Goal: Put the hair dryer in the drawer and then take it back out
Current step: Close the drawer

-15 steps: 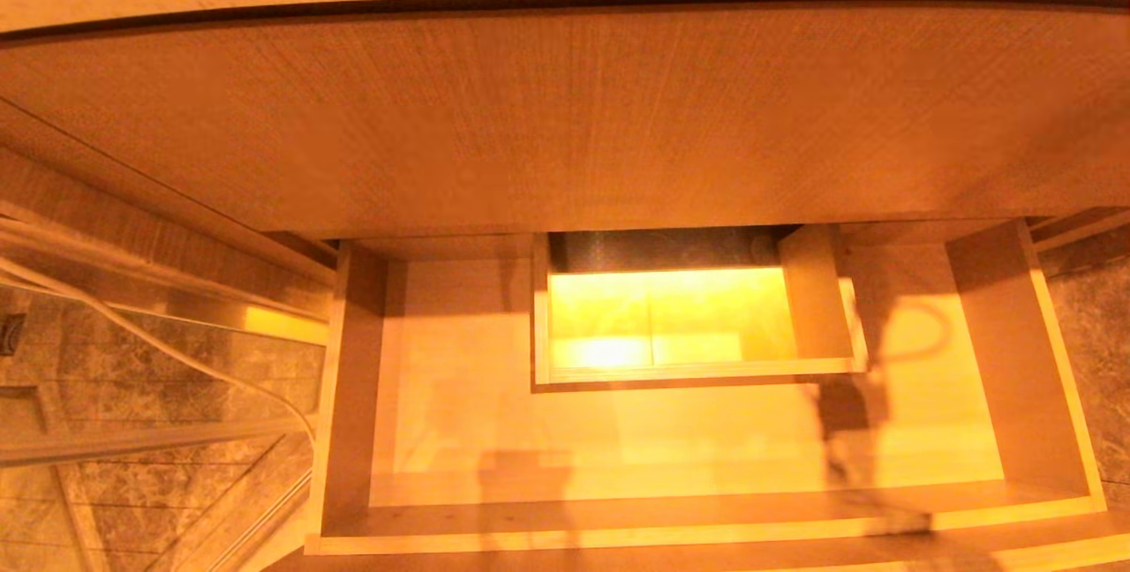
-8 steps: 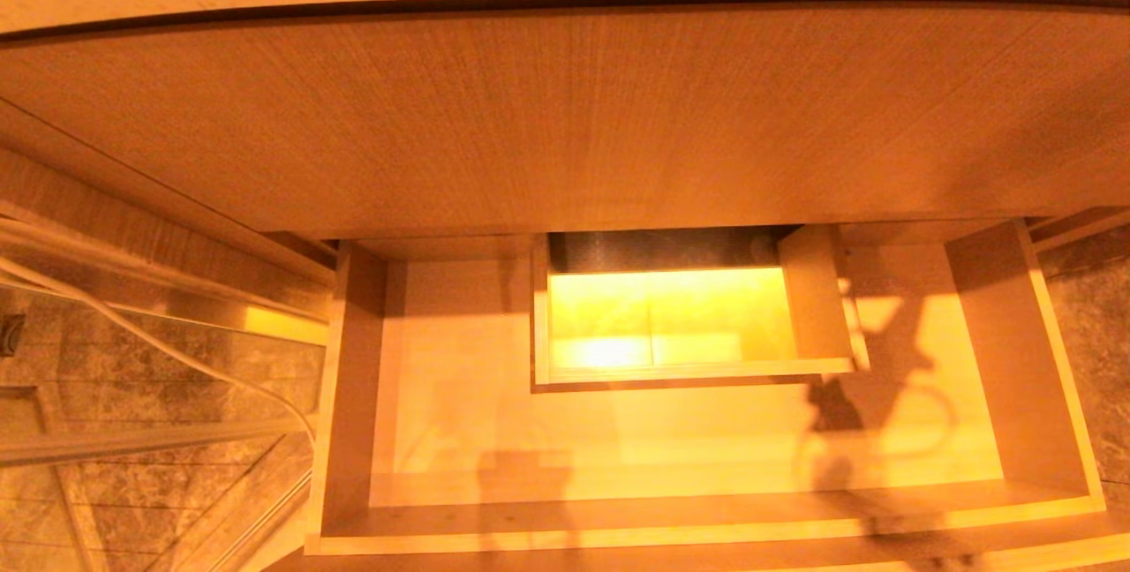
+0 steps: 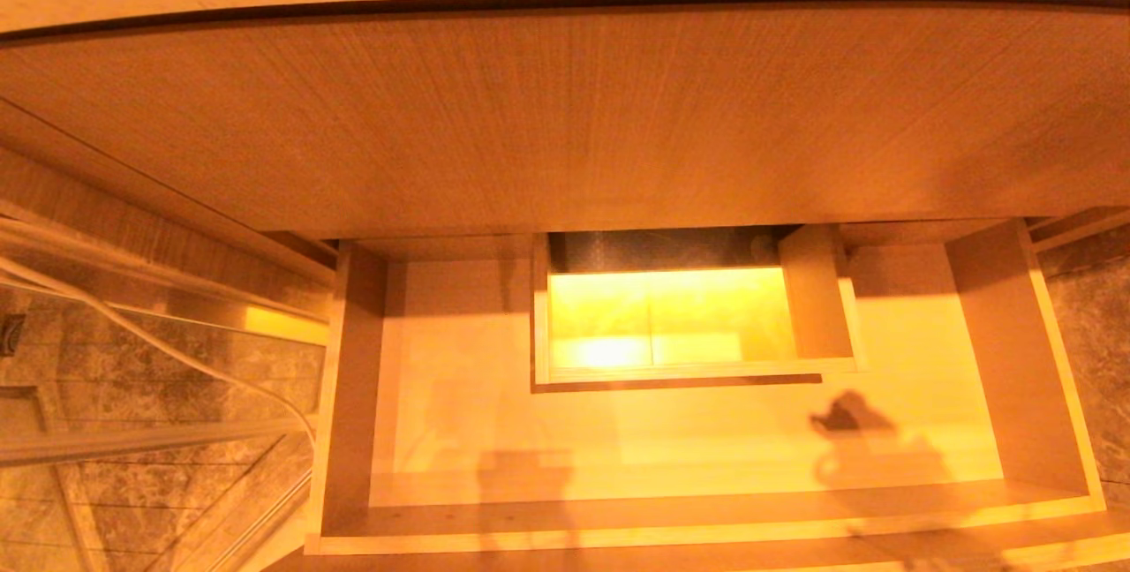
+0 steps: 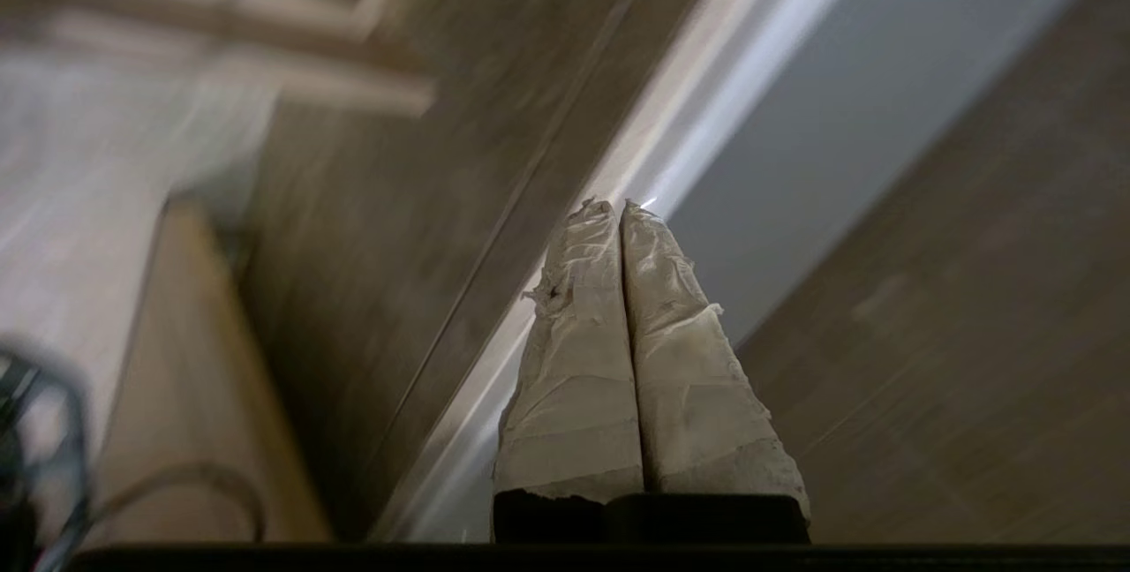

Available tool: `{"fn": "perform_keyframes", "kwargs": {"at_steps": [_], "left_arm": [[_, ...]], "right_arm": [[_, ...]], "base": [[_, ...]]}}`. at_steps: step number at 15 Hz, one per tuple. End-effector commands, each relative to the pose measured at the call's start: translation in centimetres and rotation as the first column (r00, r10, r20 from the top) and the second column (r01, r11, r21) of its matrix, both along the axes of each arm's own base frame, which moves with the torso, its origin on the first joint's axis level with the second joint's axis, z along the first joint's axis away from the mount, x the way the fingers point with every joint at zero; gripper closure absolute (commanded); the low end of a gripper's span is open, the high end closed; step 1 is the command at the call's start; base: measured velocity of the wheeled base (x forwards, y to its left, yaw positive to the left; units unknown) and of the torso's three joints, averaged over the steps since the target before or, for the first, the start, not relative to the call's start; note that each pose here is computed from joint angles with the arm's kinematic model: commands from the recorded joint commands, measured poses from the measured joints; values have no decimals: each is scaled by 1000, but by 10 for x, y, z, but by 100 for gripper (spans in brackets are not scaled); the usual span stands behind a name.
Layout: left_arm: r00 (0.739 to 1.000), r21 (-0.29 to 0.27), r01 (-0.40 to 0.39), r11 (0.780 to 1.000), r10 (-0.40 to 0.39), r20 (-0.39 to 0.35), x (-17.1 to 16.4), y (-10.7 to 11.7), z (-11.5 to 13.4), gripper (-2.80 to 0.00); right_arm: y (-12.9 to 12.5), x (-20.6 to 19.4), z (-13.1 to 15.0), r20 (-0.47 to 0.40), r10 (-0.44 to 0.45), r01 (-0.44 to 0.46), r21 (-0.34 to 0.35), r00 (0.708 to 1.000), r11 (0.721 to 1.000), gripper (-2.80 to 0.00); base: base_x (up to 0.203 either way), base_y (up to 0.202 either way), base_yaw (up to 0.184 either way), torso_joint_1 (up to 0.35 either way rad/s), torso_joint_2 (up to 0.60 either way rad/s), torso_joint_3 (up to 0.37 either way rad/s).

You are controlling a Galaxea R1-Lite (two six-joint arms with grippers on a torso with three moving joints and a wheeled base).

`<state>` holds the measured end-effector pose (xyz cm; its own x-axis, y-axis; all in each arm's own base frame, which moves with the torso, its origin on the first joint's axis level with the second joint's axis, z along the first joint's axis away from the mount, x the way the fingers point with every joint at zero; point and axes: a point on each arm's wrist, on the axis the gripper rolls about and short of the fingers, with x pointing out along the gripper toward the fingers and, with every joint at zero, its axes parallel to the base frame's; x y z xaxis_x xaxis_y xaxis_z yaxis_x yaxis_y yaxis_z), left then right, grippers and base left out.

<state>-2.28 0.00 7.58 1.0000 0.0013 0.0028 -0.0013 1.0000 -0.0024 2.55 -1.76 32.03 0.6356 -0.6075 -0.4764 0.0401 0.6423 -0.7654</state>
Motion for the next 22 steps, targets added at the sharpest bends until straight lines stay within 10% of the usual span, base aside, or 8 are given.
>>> {"fn": "perform_keyframes", "kwargs": {"at_steps": [1,10,16,22], "left_arm": [[1000,-1,0,1000,0,0,0,0,0,0],[1000,-1,0,1000,0,0,0,0,0,0],[1000,-1,0,1000,0,0,0,0,0,0],[1000,-1,0,1000,0,0,0,0,0,0]], "right_arm": [[-11,29,-14,-197,-12,28,80,980,996,0],[-77,91,-76,-682,-133,397,246,719,884,0],[-108,98,-126,-842,-140,560,213,521,801,0],[-121,93,-212,-843,-241,610,123,480,783,0]], "base": [[0,0,0,0,0,0],[0,0,0,0,0,0],[0,0,0,0,0,0],[0,0,0,0,0,0]]}}
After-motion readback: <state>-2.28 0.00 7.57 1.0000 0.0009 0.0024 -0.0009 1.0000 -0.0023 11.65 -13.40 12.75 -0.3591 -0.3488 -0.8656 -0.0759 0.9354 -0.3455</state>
